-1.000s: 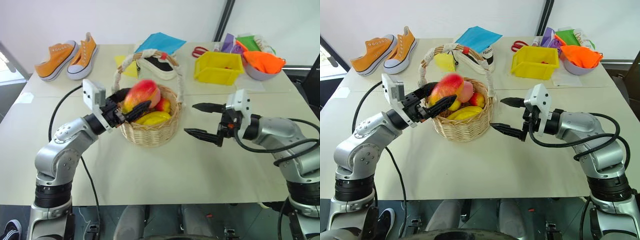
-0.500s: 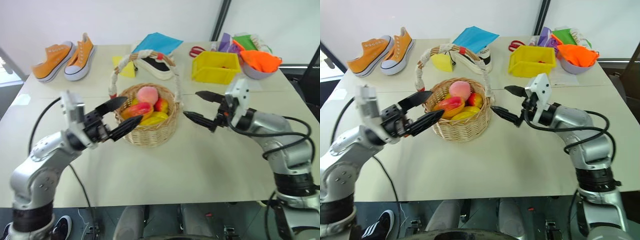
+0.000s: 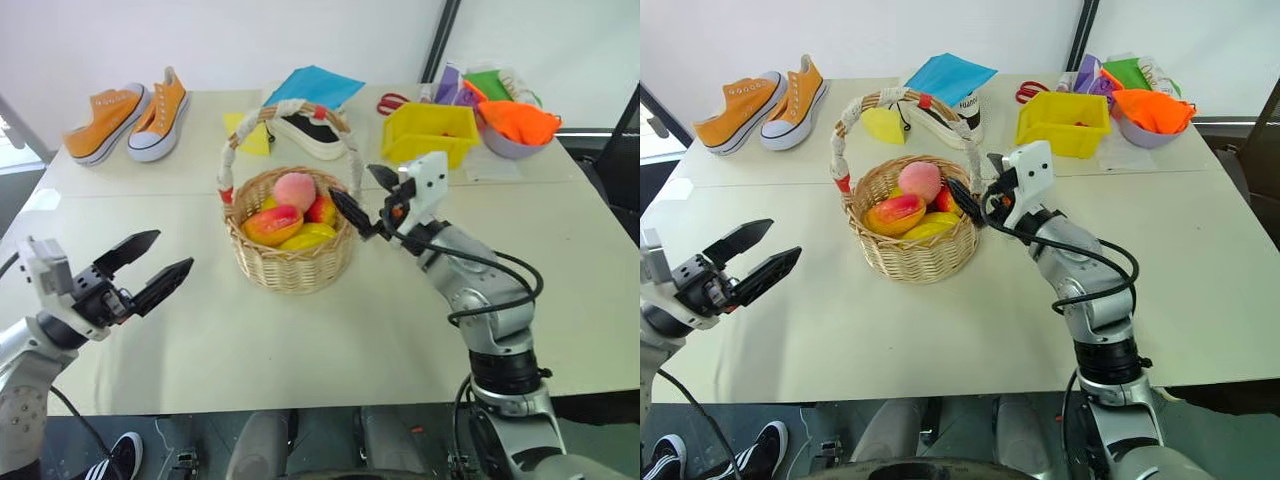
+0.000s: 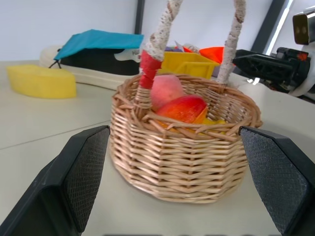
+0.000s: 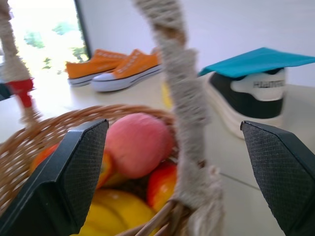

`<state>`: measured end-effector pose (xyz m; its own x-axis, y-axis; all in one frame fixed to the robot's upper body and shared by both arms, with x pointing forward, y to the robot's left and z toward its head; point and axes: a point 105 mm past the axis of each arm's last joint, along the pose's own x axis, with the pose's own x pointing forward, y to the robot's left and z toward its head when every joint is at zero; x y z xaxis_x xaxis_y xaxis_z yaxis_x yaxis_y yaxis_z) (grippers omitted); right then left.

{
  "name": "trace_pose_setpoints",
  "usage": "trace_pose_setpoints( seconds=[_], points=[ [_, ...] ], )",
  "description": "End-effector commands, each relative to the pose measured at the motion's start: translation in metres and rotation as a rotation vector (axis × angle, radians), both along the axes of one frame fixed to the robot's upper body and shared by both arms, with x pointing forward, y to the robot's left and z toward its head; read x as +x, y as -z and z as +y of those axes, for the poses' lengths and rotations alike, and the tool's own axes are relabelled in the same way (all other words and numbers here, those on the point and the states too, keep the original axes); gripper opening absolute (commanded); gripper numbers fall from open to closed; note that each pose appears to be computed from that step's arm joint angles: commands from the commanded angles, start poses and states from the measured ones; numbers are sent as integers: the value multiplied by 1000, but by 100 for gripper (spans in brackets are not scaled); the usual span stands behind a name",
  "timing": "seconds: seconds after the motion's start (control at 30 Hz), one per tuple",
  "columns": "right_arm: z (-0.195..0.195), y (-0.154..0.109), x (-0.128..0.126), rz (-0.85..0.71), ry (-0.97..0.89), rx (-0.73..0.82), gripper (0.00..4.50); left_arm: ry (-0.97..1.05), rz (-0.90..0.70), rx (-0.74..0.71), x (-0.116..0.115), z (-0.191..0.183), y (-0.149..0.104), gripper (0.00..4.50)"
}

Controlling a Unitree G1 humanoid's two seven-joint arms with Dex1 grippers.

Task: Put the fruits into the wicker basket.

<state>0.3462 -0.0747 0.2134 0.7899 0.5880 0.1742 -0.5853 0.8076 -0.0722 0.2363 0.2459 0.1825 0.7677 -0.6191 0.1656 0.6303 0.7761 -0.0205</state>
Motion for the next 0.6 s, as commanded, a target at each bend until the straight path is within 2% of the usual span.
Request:
trace_pose_setpoints(
  seconds=[0.03,0.13,0.17,0.2,0.37,0.4,0.43,0.47,0.6],
  points=[
    [10,-10,4,-76,8,-43,450,-16,-14,9,-7,7,3,448],
    [10,-8,15,-84,51,-62,450,-21,-6,-4,-9,8,10,448],
    [9,-9,18,-85,60,-54,396,-23,-5,-5,-10,9,12,450],
    [8,-9,19,-87,64,-49,368,-19,-3,-9,-10,8,14,450],
    [2,-10,23,-96,83,-49,113,-5,-6,-8,-11,4,16,450],
    [0,-10,23,-99,90,-50,81,-3,-8,-7,-10,2,16,450],
    [-3,-10,24,-97,99,-46,28,5,-11,-11,-9,0,14,450],
    [-8,-11,25,-100,114,-48,3,12,-13,-12,-9,-2,14,450],
    [-36,-21,30,-120,176,-33,3,52,-28,-39,-2,-13,10,450]
  ],
)
